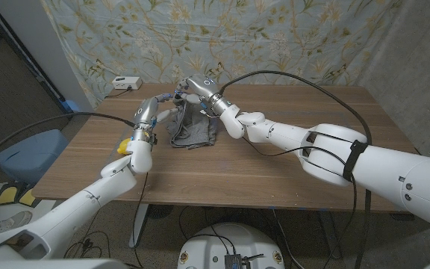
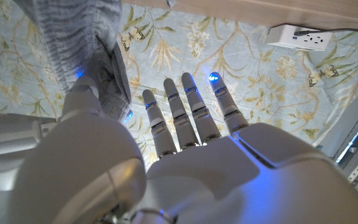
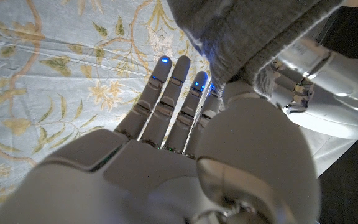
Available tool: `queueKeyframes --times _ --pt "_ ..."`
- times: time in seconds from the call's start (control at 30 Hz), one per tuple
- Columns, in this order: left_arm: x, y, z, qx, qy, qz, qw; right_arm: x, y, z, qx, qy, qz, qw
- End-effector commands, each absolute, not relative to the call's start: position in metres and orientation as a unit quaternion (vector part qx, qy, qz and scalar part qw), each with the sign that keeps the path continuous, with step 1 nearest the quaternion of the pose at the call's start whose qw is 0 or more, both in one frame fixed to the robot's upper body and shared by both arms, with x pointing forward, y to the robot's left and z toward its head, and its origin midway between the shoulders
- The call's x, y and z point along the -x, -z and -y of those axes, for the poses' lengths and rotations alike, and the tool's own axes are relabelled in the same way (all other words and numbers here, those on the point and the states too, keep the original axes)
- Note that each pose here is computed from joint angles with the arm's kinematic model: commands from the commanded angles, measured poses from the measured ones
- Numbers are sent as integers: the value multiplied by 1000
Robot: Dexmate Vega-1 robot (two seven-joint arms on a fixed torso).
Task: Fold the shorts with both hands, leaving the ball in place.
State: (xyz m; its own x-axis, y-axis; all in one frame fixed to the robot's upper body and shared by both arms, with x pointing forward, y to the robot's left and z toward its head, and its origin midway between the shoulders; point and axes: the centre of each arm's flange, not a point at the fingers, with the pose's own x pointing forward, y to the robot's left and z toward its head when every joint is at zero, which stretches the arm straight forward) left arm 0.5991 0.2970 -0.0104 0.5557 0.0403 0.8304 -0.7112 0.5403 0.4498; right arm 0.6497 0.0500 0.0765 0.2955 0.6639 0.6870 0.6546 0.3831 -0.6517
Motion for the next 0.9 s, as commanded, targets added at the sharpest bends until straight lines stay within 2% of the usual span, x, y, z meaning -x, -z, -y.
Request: queueKeyframes --times 0.03,0.23,0.6,0.9 --pt "-607 9 -277 -344 -272 460 772 -651 -73 -49 567 2 599 565" --pt "-611 6 -271 -347 -273 460 771 -652 -73 -46 566 1 599 566" --pt "-612 8 -263 -344 -323 465 749 -653 -73 -44 564 -3 599 568" --pt "-612 3 -265 -359 -345 462 733 -657 -83 -37 563 -13 573 595"
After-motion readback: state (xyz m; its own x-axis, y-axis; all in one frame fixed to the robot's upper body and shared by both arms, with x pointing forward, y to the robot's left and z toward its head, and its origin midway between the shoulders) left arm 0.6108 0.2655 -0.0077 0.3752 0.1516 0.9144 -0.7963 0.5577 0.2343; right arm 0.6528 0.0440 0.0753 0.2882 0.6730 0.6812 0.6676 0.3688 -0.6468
